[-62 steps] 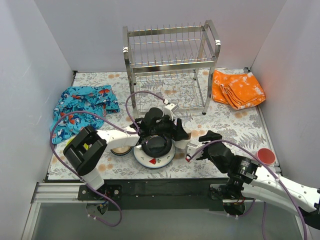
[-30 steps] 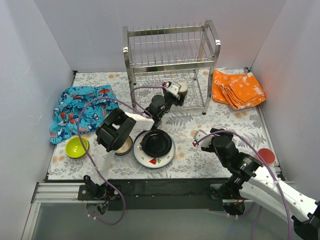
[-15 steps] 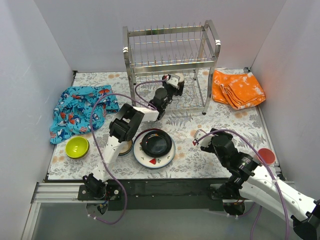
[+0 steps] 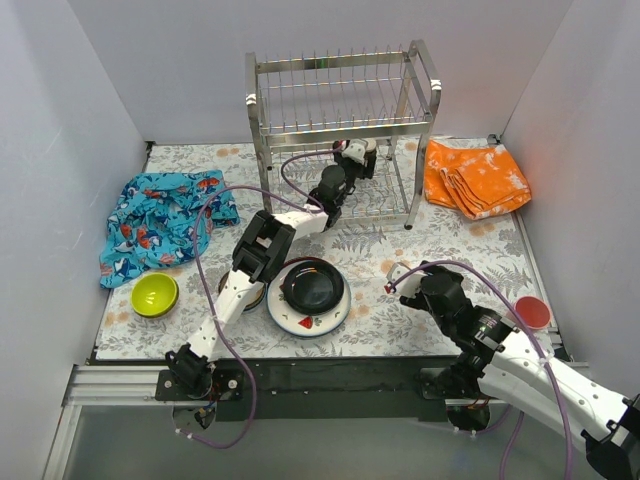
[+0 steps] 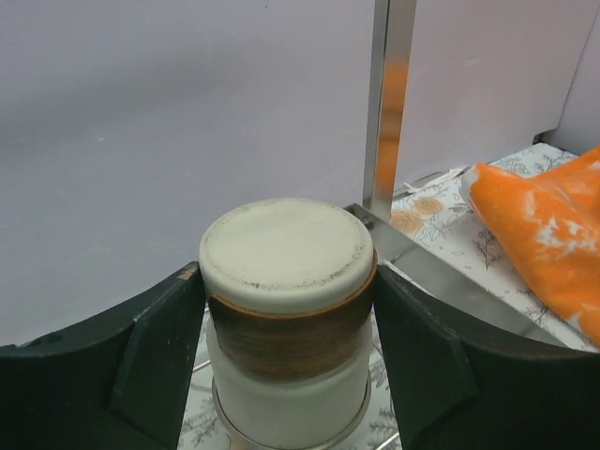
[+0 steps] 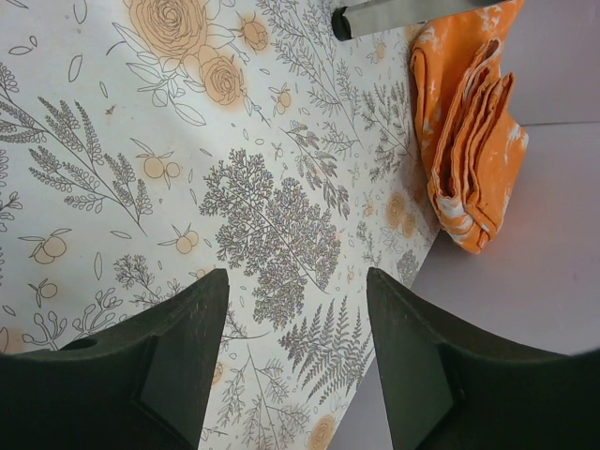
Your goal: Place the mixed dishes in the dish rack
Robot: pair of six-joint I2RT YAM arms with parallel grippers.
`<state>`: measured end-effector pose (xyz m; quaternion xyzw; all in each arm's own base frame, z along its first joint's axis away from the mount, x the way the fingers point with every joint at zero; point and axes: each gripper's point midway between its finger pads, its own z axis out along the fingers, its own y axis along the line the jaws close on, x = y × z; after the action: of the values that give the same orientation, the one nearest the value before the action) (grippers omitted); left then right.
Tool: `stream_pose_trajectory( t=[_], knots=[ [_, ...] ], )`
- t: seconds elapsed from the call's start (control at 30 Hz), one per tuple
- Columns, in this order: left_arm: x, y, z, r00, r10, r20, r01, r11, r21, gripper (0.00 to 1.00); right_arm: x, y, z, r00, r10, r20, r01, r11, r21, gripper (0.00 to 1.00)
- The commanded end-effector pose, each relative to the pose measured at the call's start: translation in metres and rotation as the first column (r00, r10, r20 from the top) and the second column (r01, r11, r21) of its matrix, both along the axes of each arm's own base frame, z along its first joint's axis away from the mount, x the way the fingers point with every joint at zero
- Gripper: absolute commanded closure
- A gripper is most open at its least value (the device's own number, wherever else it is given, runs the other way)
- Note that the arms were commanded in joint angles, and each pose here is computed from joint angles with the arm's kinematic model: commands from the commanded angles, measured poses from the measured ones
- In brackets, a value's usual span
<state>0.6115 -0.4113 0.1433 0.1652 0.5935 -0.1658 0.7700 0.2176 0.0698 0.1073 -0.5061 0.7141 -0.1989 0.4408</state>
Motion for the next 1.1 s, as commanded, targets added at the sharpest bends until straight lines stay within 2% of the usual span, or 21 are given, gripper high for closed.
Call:
stream_pose_trajectory(
  t=[0.0, 0.07, 0.1, 0.23, 0.4, 0.53, 0.7, 0.9, 0.93, 1.07],
  knots=[
    [0.016, 0.002, 0.005, 1.0, 0.027, -0.011, -0.027, 1.0, 0.003, 0.63, 0.005, 0.003, 0.006, 0.999, -0.02, 0.039, 0.018, 0.998, 0.056, 0.32],
    [0.016, 0.003, 0.007, 0.999, 0.033, -0.004, -0.033, 0.999, 0.001, 0.56, 0.005, 0.002, 0.007, 0.999, -0.022, 0.043, 0.019, 0.998, 0.056, 0.32],
    [0.016, 0.004, 0.01, 0.999, 0.04, 0.005, -0.04, 0.999, 0.006, 0.44, 0.005, 0.002, 0.007, 0.999, -0.023, 0.046, 0.02, 0.998, 0.058, 0.32],
    [0.006, 0.012, 0.012, 0.995, 0.091, 0.041, -0.094, 0.993, 0.067, 0.2, 0.006, 0.001, 0.01, 0.998, -0.022, 0.058, 0.018, 0.998, 0.058, 0.32],
    [-0.006, 0.029, 0.018, 0.988, 0.153, 0.009, -0.153, 0.986, 0.071, 0.16, 0.007, 0.002, 0.01, 0.997, -0.013, 0.071, 0.009, 0.998, 0.056, 0.32],
    [-0.024, 0.037, 0.032, 0.986, 0.164, 0.031, -0.166, 0.982, 0.089, 0.1, 0.009, 0.003, 0.015, 0.996, -0.006, 0.093, 0.001, 0.998, 0.057, 0.31],
    [-0.058, 0.039, 0.044, 0.996, 0.092, 0.006, -0.093, 0.99, 0.104, 0.07, 0.01, 0.003, 0.016, 0.994, -0.002, 0.105, -0.003, 0.999, 0.053, 0.31],
    [-0.114, 0.03, 0.034, 0.998, 0.008, -0.061, 0.001, 0.989, 0.145, 0.03, 0.01, 0.0, 0.02, 0.994, -0.005, 0.113, 0.0, 0.999, 0.045, 0.31],
    [-0.121, 0.031, 0.048, 0.998, 0.002, -0.062, 0.007, 0.991, 0.136, 0.03, 0.01, 0.0, 0.022, 0.994, -0.009, 0.113, 0.004, 0.999, 0.046, 0.31],
    [-0.156, 0.029, 0.059, 0.989, -0.082, -0.119, 0.096, 0.988, 0.124, 0.03, 0.005, -0.008, 0.027, 0.996, -0.04, 0.079, 0.037, 0.998, 0.043, 0.31]
  ],
)
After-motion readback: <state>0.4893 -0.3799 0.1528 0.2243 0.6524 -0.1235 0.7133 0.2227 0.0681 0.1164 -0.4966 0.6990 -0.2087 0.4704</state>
